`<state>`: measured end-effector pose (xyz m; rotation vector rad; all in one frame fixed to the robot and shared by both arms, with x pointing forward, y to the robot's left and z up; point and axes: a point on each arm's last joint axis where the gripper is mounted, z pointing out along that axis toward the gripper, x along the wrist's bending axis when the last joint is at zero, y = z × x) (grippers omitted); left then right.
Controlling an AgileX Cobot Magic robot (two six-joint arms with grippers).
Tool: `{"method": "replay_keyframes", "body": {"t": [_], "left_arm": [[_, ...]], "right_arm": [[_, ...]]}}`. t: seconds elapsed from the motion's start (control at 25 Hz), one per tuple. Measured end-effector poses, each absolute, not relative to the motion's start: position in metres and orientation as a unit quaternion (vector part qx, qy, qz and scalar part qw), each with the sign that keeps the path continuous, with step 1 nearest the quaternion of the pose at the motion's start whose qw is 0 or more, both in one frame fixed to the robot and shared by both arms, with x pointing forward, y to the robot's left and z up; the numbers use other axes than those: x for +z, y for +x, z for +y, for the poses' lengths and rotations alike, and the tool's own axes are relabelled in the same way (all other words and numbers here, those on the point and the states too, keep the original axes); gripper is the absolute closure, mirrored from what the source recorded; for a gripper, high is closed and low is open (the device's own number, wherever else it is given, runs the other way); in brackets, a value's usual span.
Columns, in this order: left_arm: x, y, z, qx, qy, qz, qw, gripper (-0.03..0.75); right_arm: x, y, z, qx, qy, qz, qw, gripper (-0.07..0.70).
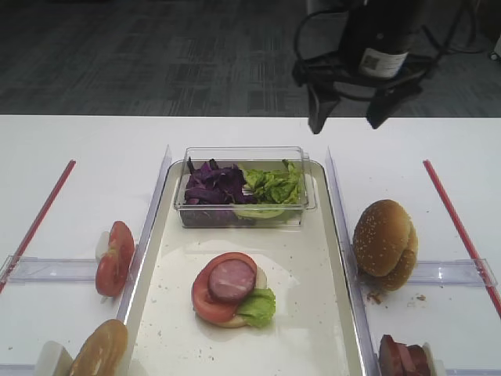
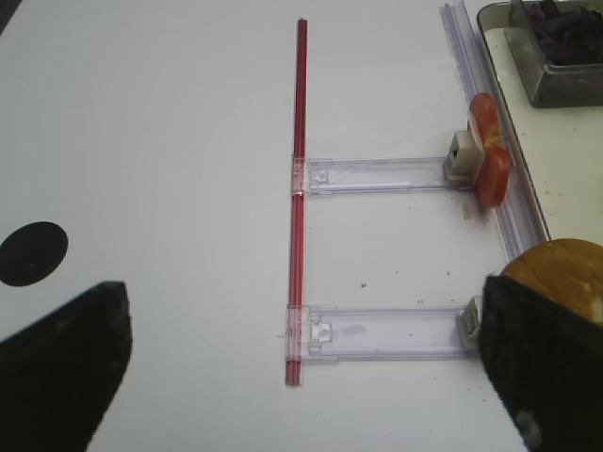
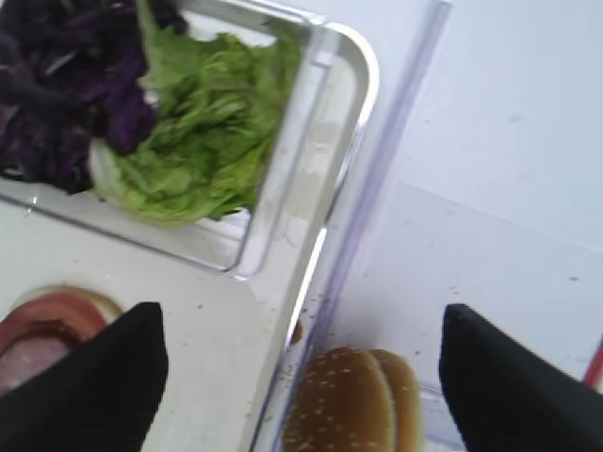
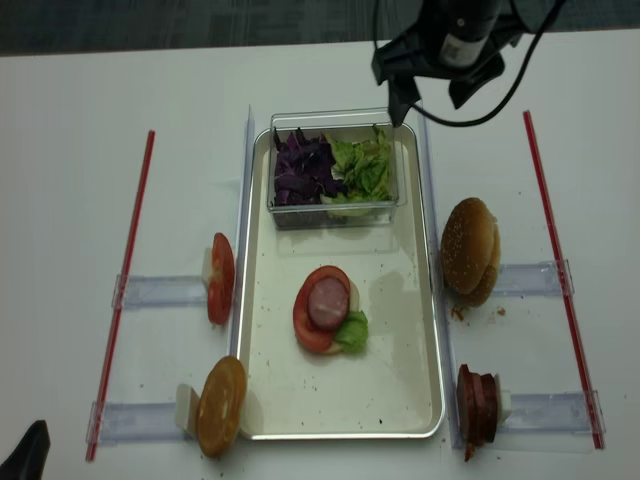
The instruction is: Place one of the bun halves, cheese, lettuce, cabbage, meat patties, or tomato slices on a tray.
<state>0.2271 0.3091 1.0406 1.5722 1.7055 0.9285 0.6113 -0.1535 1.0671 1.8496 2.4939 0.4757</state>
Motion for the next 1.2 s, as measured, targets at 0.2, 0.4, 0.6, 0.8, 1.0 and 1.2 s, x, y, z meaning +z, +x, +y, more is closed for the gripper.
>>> {"method": "replay_keyframes", "body": {"t": [0.2, 0.4, 0.6, 0.8, 1.0, 1.2], "left_arm": [[1.041, 0.227, 0.309, 0.353, 0.597, 0.648, 0.316, 0.026], [1.041, 0.227, 0.309, 0.353, 0.597, 0.648, 0.316, 0.026], [1.041, 0.227, 0.309, 0.353, 0.597, 0.648, 0.316, 0.026], [1.041, 0.227, 0.309, 0.353, 0.597, 0.648, 0.316, 0.026], [1.041, 0.227, 0.309, 0.353, 0.597, 0.648, 0.316, 0.026], [1.041, 0.227, 0.309, 0.353, 0.597, 0.648, 0.316, 0.026]], "right_arm": [[1.067, 0.628, -0.205, 0.147, 0.639, 0.755, 0.016, 0.025], [1.066, 0.636, -0.254, 0.128, 0.678, 0.723, 0.043, 0.035], [1.066, 0.638, -0.284, 0.121, 0.703, 0.699, 0.053, 0.039], [1.066, 0.639, -0.296, 0.119, 0.712, 0.689, 0.057, 0.043], [1.066, 0.634, -0.296, 0.115, 0.713, 0.690, 0.056, 0.048], [1.073, 0.606, -0.297, 0.106, 0.713, 0.691, 0.055, 0.048]]}}
